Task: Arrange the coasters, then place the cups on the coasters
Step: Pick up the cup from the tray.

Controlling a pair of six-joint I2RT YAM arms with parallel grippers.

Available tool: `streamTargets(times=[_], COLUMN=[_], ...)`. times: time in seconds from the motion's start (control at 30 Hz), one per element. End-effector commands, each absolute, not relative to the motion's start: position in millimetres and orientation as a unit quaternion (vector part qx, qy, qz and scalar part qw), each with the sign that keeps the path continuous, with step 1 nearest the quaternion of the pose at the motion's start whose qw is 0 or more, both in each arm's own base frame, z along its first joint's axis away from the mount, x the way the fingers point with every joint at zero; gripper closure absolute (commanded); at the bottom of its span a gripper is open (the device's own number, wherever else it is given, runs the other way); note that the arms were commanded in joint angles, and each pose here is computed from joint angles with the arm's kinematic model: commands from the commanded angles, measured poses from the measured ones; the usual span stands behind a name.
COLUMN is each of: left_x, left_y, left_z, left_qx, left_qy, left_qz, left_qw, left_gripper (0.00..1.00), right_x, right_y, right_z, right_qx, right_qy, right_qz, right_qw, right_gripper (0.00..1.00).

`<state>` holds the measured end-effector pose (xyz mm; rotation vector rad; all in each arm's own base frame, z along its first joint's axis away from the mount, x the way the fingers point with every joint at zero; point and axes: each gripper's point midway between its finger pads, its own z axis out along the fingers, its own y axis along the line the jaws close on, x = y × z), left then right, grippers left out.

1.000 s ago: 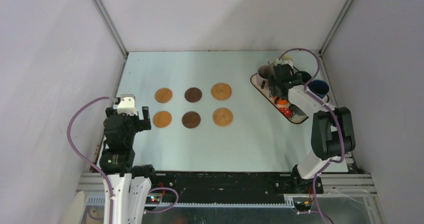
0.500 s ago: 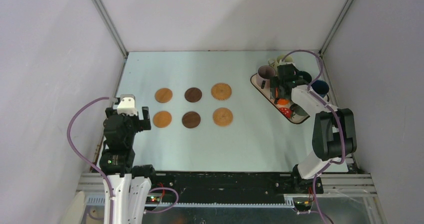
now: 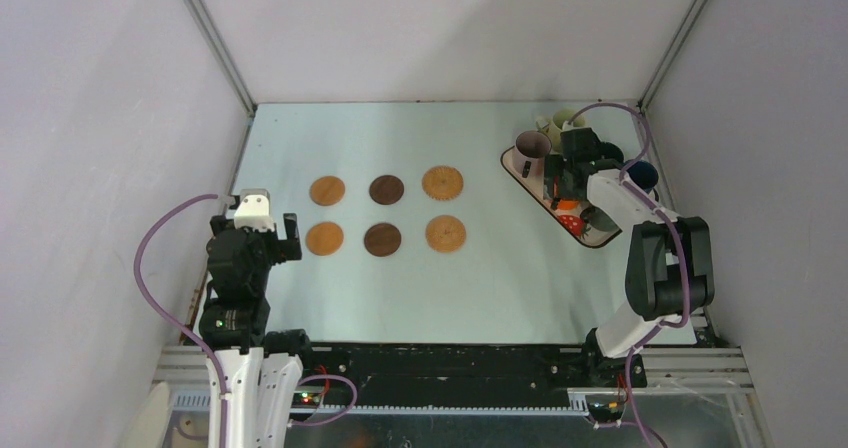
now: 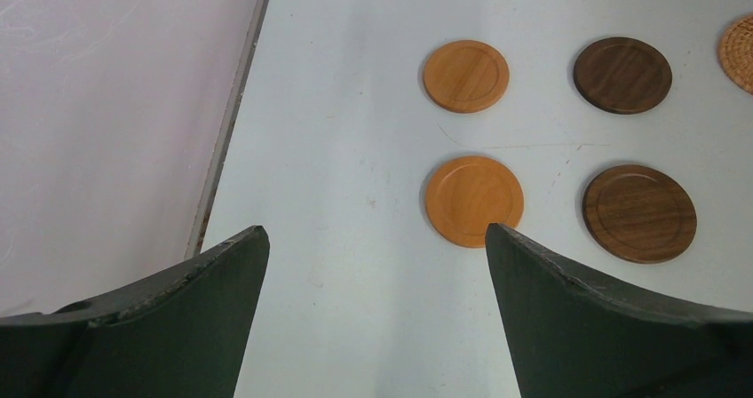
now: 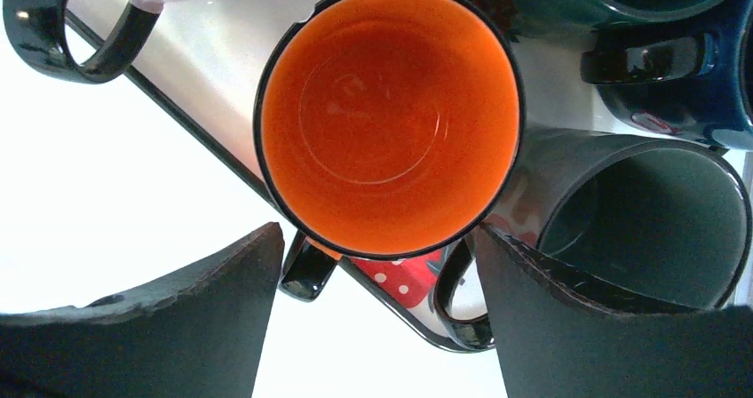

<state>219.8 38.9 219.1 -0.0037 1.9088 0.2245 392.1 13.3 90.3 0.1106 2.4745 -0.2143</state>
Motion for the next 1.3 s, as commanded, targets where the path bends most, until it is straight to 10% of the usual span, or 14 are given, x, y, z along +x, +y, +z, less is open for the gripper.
streamTargets(times=[0.0, 0.73, 1.27], left_x=[223, 222, 224], left_y=[43, 44, 42], left_z=[228, 229, 227], left_qx=[-0.001, -0.002, 0.0], left_qy=[0.8, 0.799, 0.802], left_qz=[0.108, 0.109, 0.105], left_qw=[0.591, 0.592, 0.589], left_gripper=[0.0, 0.02, 0.02], right_x=[392, 386, 372], right_y=[21, 30, 49], right_z=[86, 100, 221], right_qx=[0.039, 0.028, -0.034], right_qy=[0.946, 0.946, 0.876], right_qz=[-0.069, -0.03, -0.019], right_qw=[0.314, 0.32, 0.48], right_gripper=[0.21, 0.99, 1.0])
